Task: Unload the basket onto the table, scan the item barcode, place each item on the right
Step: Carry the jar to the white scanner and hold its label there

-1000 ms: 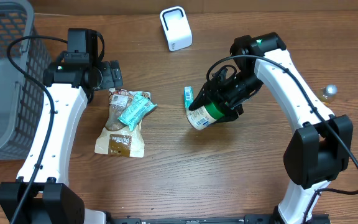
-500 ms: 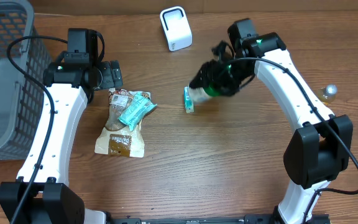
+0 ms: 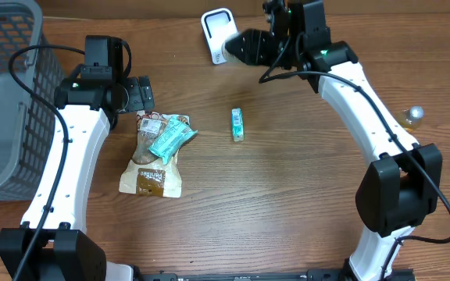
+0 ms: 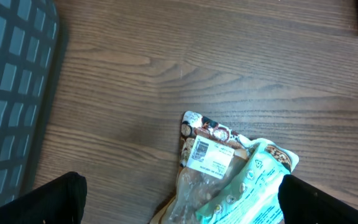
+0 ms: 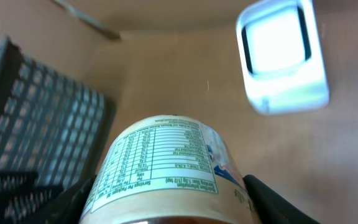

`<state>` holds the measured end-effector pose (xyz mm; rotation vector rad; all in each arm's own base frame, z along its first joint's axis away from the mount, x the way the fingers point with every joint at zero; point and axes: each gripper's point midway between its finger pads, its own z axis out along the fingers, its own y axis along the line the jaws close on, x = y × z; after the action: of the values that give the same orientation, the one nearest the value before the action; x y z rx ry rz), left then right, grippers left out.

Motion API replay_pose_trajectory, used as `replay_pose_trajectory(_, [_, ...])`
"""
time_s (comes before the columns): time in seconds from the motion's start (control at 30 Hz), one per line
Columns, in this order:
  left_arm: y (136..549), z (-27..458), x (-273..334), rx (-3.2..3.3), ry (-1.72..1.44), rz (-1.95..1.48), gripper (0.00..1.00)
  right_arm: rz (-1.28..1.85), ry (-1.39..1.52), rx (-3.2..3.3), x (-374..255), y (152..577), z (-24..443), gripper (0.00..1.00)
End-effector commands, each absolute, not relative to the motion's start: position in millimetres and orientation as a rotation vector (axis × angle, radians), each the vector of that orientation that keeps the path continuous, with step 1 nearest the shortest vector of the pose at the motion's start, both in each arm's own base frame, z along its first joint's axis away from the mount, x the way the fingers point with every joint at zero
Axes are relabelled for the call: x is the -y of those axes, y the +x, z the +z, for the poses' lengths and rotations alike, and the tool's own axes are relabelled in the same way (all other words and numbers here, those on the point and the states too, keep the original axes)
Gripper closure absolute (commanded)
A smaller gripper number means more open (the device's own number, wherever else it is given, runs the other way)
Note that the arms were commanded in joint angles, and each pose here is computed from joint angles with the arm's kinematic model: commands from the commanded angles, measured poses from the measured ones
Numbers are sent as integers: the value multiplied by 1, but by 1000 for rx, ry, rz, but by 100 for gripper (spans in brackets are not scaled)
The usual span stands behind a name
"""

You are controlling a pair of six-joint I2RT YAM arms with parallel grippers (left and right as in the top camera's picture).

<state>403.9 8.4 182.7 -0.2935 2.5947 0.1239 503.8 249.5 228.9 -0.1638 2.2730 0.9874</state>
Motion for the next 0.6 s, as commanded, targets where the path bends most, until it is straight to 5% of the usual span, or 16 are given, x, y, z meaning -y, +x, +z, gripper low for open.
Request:
replay_pose_trajectory(0.0, [405,189,-13,-2577,-290,144,0,868,-212,-2133,-267,516,259,75])
replay_pose_trajectory(0.57, [405,189,-12,-2577,-288,143,0,425,-252,-1796,-297,598,213,73])
